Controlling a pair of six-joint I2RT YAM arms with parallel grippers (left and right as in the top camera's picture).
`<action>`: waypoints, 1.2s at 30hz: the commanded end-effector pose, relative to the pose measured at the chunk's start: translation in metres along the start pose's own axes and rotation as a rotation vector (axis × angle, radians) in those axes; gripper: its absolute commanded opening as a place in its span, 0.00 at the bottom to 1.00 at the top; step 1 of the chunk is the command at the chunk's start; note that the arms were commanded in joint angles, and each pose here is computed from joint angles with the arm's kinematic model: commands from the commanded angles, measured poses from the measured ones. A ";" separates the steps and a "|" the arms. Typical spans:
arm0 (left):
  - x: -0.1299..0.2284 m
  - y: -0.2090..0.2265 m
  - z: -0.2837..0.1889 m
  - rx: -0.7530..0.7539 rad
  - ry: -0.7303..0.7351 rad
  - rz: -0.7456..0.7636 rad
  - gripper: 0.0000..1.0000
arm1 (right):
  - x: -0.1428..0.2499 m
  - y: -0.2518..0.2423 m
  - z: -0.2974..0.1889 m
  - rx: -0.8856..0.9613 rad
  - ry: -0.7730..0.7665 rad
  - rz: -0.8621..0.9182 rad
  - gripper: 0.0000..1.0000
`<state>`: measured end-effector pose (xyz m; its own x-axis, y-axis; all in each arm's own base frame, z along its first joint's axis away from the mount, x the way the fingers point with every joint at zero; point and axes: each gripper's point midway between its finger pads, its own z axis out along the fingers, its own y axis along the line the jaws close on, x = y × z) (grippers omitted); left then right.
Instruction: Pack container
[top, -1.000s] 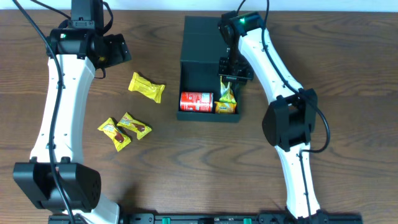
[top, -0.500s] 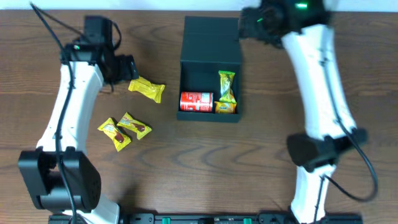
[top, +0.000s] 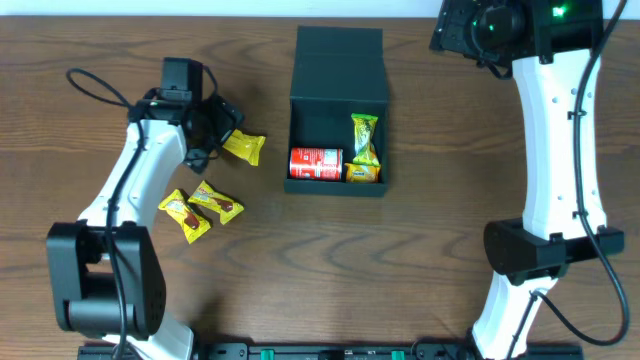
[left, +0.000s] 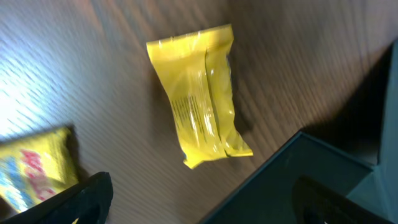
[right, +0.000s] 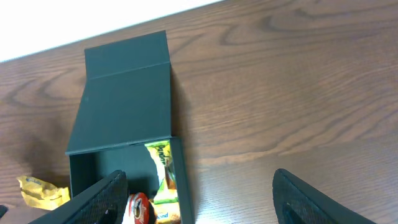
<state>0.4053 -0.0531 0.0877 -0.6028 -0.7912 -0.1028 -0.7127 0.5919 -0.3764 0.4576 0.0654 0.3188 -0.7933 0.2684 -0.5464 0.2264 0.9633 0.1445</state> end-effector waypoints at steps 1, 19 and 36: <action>0.016 0.001 0.020 -0.041 0.030 -0.175 0.93 | -0.001 -0.004 0.000 0.017 -0.002 -0.012 0.75; 0.000 0.011 0.067 -0.102 -0.066 -0.324 0.78 | 0.005 -0.008 0.000 0.034 0.023 -0.041 0.78; -0.009 0.003 0.075 -0.066 -0.092 -0.252 0.77 | 0.008 -0.010 0.000 0.041 0.033 -0.069 0.83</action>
<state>0.4369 -0.0633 0.0265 -0.3670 -0.9275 -0.0710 -0.8550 0.3664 -0.3670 0.4491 0.0629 0.3133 -0.8244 0.2195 -0.5218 0.1965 0.9754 0.0998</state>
